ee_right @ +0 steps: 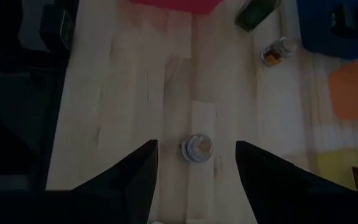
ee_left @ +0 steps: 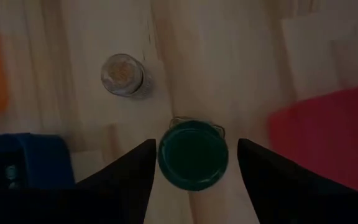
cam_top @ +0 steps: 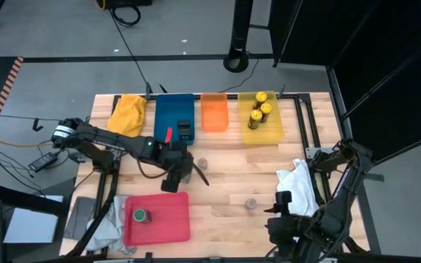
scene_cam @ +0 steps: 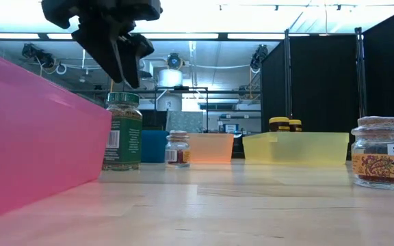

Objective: Sort spices by type
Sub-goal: Put the green seasoning bottle into the red bin

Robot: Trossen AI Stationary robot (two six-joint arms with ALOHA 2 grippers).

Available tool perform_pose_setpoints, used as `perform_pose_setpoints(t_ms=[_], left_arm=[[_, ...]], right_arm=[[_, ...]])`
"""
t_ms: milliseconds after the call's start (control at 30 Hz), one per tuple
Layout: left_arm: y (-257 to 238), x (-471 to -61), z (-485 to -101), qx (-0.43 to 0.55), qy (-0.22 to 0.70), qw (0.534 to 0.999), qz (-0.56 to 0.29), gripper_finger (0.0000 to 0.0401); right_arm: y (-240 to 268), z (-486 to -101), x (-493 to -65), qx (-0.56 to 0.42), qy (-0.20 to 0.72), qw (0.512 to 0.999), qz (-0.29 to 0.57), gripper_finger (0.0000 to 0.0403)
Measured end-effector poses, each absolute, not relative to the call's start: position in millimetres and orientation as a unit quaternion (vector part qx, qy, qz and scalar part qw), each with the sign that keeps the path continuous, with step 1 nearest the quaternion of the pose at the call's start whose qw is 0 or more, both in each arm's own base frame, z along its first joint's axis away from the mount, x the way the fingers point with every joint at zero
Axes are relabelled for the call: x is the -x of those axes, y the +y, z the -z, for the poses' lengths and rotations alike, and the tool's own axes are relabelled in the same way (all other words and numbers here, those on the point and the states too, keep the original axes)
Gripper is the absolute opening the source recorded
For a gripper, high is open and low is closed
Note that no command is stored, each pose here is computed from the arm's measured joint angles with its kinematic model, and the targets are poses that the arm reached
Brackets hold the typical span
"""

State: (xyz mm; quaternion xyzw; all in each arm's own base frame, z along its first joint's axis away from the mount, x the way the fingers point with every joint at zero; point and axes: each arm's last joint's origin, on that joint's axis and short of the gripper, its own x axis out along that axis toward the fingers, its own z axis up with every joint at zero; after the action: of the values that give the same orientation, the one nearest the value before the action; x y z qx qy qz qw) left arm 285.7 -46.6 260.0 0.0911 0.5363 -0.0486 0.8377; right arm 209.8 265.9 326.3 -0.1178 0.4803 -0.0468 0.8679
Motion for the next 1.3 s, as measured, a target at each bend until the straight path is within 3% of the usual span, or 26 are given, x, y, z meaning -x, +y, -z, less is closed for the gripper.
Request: perform_pose_setpoints(t_ms=[667, 1300], left_arm=[[-39, -290, -259, -0.089, 0.529, 0.842, 0.062, 0.0231], [-38, -283, -223, -0.078, 0.541, 0.835, 0.062, 0.0224]], right_arm=[[265, -325, -212, 0.113, 0.481, 0.868, 0.049, 0.0224], [265, -325, -213, 0.111, 0.481, 0.869, 0.049, 0.0224]])
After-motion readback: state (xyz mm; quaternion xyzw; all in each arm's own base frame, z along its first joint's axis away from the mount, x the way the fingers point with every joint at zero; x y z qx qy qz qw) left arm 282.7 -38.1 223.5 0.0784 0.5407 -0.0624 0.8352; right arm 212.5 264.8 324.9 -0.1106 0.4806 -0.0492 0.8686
